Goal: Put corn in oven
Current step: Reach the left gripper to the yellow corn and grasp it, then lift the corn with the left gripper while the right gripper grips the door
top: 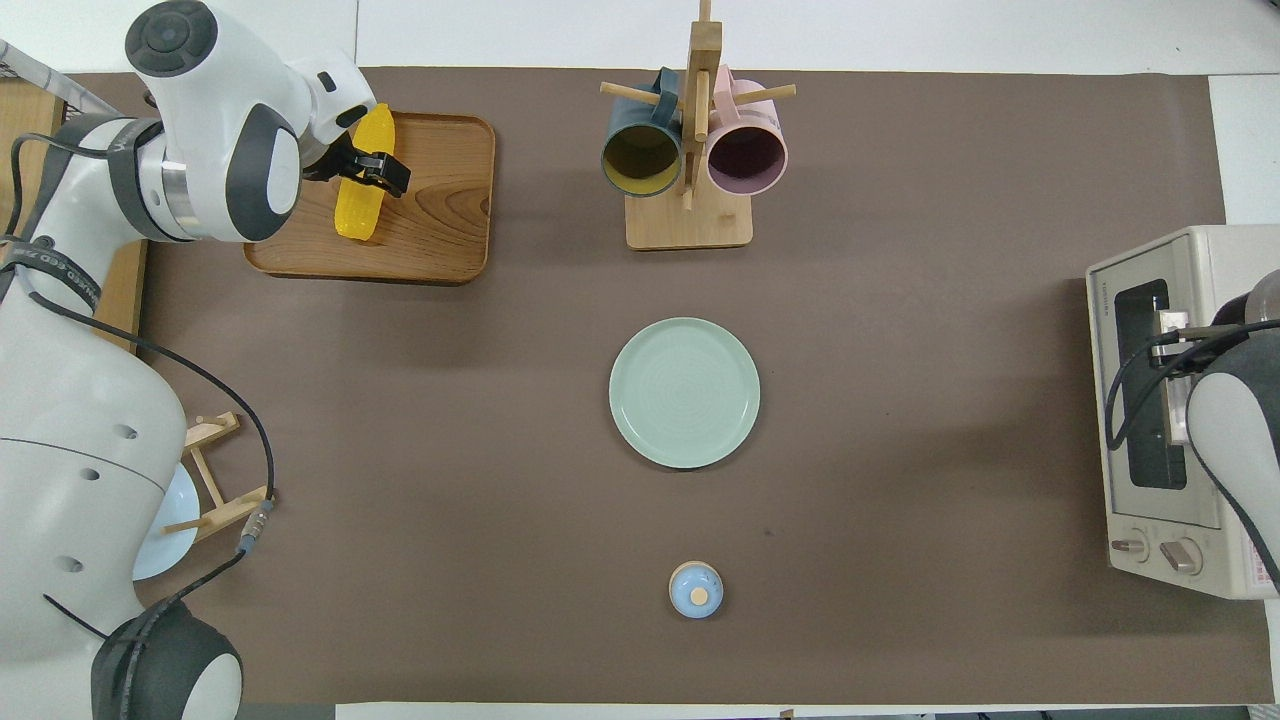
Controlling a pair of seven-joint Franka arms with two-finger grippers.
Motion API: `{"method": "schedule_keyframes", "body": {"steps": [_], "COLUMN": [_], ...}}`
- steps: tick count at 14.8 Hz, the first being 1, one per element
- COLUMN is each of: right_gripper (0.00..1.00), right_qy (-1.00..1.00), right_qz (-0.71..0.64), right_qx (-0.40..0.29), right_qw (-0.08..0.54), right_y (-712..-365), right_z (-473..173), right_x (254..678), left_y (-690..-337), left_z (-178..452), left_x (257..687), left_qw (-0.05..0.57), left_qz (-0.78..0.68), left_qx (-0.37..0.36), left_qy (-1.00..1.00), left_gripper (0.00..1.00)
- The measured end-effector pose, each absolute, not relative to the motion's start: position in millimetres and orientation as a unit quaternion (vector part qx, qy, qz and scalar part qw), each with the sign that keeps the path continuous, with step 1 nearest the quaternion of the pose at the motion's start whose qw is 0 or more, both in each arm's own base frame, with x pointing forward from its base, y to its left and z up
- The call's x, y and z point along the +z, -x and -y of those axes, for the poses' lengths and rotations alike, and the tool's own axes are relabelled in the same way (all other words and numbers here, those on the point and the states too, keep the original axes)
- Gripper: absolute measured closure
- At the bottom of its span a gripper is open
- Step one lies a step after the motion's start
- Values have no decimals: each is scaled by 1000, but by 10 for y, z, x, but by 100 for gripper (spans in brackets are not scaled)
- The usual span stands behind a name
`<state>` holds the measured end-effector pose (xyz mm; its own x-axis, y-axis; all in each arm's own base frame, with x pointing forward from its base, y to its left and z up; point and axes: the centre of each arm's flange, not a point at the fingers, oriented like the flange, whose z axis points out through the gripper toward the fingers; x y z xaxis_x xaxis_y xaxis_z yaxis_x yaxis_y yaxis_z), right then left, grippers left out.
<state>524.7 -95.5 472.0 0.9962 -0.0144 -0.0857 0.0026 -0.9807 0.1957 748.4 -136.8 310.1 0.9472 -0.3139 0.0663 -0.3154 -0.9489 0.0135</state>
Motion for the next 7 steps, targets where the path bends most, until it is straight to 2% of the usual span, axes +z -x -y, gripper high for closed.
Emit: {"method": "schedule_keyframes", "body": {"steps": [3,4,5,6,7], "right_gripper": [99,99,99,99,99], "right_qy": [-993,-993,-993,-993,-993], "right_qz": [-2,-2,-3,-3,-3], "right_qx": [-46,-46,-46,-46,-46], "right_qw": [111,111,111,111,111], "right_y": [-5242,-5242,-5241,-5240,-5240], "right_z": [971,970,970,969,969], "right_x": [4712,4712,4710,4708,4706], "left_y": [-7490,-7491,-7493,-7493,-7494], "left_z": [1361,1356,1351,1347,1344], "left_x": [3079,3079,3079,3078,3076], "left_qw": [11,9,6,5,4], "left_qz": [163,165,167,168,168], "left_qx": [33,33,33,33,33], "left_qy": [-986,-986,-985,-985,-985], "left_gripper": [0,4,4,11,22]}}
